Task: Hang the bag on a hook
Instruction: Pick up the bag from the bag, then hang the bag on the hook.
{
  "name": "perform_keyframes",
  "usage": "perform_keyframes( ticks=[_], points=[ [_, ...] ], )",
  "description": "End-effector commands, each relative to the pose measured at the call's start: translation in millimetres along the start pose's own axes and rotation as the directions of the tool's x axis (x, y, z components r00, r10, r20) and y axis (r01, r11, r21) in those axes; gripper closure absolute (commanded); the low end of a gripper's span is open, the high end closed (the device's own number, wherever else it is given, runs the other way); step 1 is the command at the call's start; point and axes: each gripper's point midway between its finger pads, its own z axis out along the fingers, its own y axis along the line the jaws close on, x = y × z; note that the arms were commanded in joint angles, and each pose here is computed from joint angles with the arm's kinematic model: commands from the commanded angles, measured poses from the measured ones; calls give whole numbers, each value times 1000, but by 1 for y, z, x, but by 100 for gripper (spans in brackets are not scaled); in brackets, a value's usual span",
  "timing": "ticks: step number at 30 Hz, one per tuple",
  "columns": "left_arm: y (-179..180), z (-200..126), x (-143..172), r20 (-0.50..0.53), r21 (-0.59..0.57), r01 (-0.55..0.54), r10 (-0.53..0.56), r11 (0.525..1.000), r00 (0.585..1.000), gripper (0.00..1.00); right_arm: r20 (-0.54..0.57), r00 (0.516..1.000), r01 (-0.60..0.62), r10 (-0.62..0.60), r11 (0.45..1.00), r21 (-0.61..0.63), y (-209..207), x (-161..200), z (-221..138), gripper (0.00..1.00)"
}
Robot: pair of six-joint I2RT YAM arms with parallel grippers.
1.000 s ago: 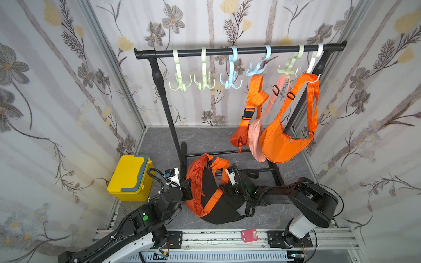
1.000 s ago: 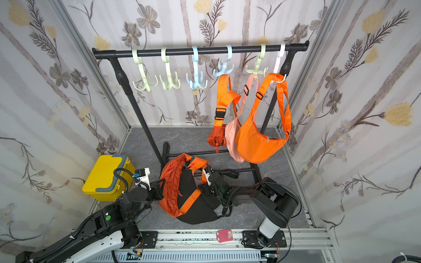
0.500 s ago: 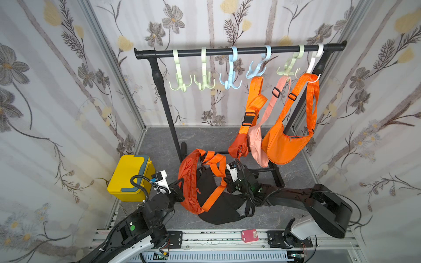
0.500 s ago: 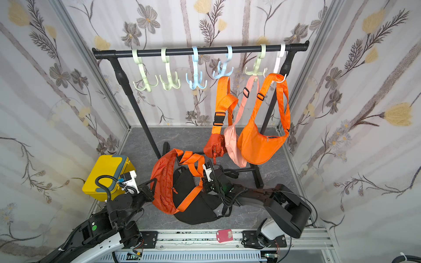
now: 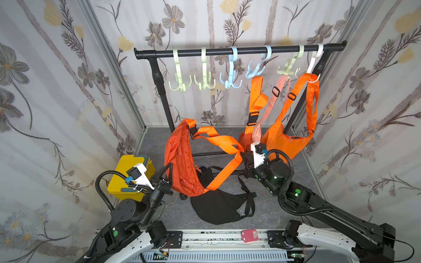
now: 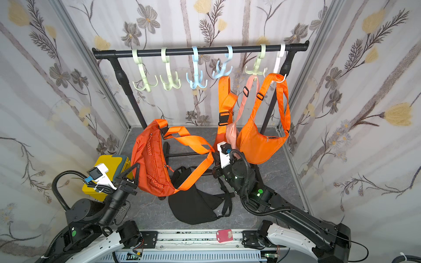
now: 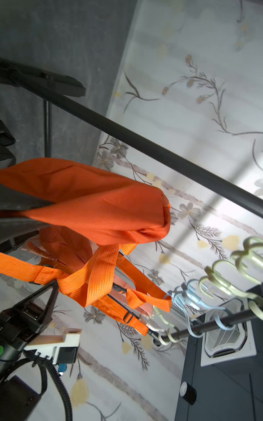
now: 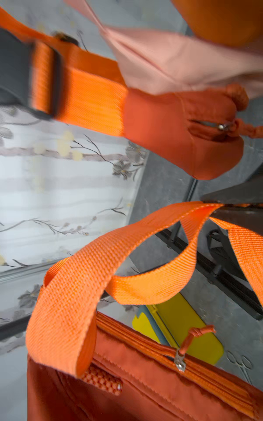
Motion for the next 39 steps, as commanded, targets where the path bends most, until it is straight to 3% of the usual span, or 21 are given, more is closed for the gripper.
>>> perform_keyframes(
  ticks=[1, 7, 11, 20, 25, 31, 39],
  points=[
    [-47, 1, -56, 162, 156, -72, 47, 985, 986, 100, 71, 988, 127, -137, 983, 130, -20, -48, -2, 100],
    [-101, 1, -96, 273, 320, -168, 79, 932, 959, 100, 208, 944, 215, -257, 955, 205, -29, -143, 3, 100],
    [-121, 8, -105, 303, 357, -222, 112, 907, 947, 100, 264, 917, 244, -299, 944, 221, -27, -189, 14, 100],
    [-150, 23, -120, 355, 385, -287, 146, 877, 923, 100, 321, 891, 236, -320, 932, 275, -60, -254, 62, 100],
    [-160, 33, -114, 343, 403, -295, 156, 866, 926, 100, 321, 889, 245, -327, 931, 269, -58, -268, 88, 100],
    [-171, 40, -101, 313, 416, -304, 179, 857, 933, 100, 257, 908, 266, -330, 930, 255, -61, -244, 127, 100],
    [-185, 42, -85, 285, 420, -325, 217, 847, 933, 100, 186, 933, 268, -307, 941, 208, -60, -213, 149, 100]
  ],
)
